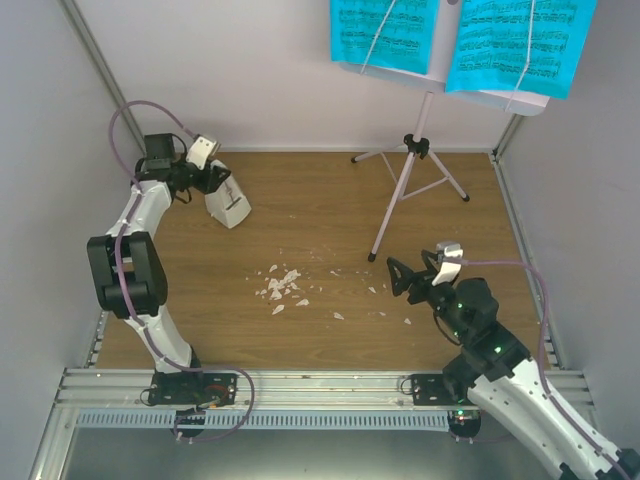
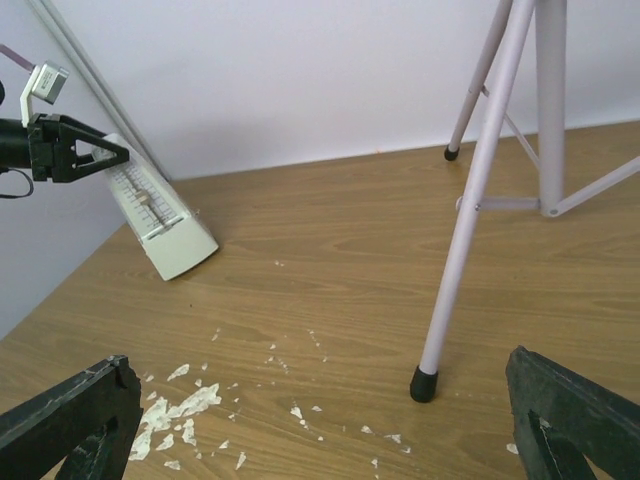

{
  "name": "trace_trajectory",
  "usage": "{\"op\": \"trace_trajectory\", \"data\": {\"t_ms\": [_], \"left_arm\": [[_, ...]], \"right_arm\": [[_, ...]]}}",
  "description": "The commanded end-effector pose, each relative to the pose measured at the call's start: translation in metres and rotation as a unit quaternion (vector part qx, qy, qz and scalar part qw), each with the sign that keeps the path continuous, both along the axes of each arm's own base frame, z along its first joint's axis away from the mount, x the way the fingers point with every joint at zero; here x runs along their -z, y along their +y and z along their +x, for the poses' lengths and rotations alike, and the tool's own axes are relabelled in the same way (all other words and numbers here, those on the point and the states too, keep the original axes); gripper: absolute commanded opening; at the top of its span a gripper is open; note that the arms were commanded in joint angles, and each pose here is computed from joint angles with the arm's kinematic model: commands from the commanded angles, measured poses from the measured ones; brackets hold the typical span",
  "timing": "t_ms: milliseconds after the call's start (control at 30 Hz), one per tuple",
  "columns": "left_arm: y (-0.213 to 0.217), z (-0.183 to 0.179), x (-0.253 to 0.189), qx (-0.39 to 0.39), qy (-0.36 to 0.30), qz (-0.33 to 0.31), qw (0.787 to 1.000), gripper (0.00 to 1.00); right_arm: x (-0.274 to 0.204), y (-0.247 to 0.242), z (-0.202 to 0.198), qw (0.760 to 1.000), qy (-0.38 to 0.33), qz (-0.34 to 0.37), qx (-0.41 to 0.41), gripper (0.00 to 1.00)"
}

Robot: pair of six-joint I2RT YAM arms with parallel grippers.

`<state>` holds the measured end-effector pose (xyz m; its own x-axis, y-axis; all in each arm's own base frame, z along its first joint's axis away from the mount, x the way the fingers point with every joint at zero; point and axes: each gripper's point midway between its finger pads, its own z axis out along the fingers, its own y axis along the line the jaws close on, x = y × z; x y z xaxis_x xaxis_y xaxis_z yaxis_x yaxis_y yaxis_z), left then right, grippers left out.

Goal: Pack up the instrument practice props

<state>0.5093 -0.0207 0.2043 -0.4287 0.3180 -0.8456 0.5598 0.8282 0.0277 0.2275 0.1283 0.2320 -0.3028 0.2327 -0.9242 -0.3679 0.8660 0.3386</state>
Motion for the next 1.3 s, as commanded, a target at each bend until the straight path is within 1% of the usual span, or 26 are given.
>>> {"op": "trace_trajectory", "data": {"t_ms": [0, 133, 233, 333, 433, 467, 567, 633, 667, 733, 833, 900, 1000, 1100, 1167, 1200, 1267], "left_arm": [[-0.009, 0.013, -0.043, 0.021, -0.077, 0.007, 0.997, 0.59], [-0.009, 0.011, -0.052, 0.018, -0.08, 0.006, 0.997, 0.72], [-0.01, 0.008, -0.068, 0.016, -0.095, -0.002, 0.995, 0.82], [-0.012, 0.001, -0.097, 0.006, -0.12, -0.017, 0.993, 0.86], [-0.022, -0.015, -0.141, 0.002, -0.153, -0.053, 0.987, 0.87], [-0.029, -0.026, -0.162, 0.005, -0.17, -0.07, 0.983, 0.88], [-0.055, -0.059, -0.204, 0.022, -0.199, -0.128, 0.971, 0.9], [-0.074, -0.078, -0.215, 0.018, -0.195, -0.166, 0.967, 0.93], [-0.085, -0.087, -0.216, 0.015, -0.177, -0.193, 0.965, 0.93], [-0.112, -0.105, -0.206, 0.041, -0.149, -0.21, 0.965, 0.93], [-0.142, -0.128, -0.18, 0.06, -0.113, -0.202, 0.971, 0.93], [-0.15, -0.141, -0.155, 0.066, -0.093, -0.194, 0.974, 0.93], [-0.148, -0.154, -0.138, 0.065, -0.091, -0.177, 0.978, 0.93], [-0.134, -0.157, -0.129, 0.038, -0.103, -0.127, 0.986, 0.94], [-0.123, -0.157, -0.123, 0.014, -0.115, -0.104, 0.988, 0.94], [-0.12, -0.158, -0.123, 0.007, -0.124, -0.101, 0.987, 0.95], [-0.121, -0.16, -0.115, 0.01, -0.118, -0.103, 0.988, 0.95]], "right_arm": [[-0.012, -0.01, -0.002, 1.0, -0.013, -0.004, 0.018, 1.0], [-0.017, -0.015, -0.005, 0.999, -0.02, -0.007, 0.024, 1.0], [-0.023, -0.018, -0.006, 0.999, -0.026, -0.01, 0.029, 1.0], [-0.033, -0.022, -0.005, 0.999, -0.031, -0.005, 0.041, 1.0], [-0.048, -0.025, -0.002, 0.998, -0.044, 0.001, 0.054, 1.0], [-0.053, -0.024, 0.0, 0.997, -0.047, -0.001, 0.056, 1.0], [-0.056, -0.023, 0.019, 0.995, -0.031, -0.046, 0.079, 1.0], [-0.054, -0.024, 0.039, 0.99, -0.007, -0.094, 0.104, 1.0], [-0.053, -0.024, 0.05, 0.988, 0.005, -0.113, 0.11, 1.0], [-0.053, -0.025, 0.073, 0.987, 0.022, -0.12, 0.107, 1.0], [-0.067, -0.039, 0.101, 0.993, 0.01, -0.073, 0.095, 0.98], [-0.084, -0.055, 0.115, 0.994, -0.022, -0.041, 0.097, 0.97], [-0.105, -0.08, 0.134, 0.993, -0.066, -0.012, 0.099, 0.94], [-0.121, -0.101, 0.153, 0.99, -0.1, -0.009, 0.1, 0.9], [-0.131, -0.106, 0.165, 0.988, -0.124, -0.015, 0.094, 0.88], [-0.137, -0.105, 0.17, 0.986, -0.143, -0.022, 0.088, 0.87], [-0.144, -0.102, 0.18, 0.981, -0.175, -0.036, 0.076, 0.84]]}}
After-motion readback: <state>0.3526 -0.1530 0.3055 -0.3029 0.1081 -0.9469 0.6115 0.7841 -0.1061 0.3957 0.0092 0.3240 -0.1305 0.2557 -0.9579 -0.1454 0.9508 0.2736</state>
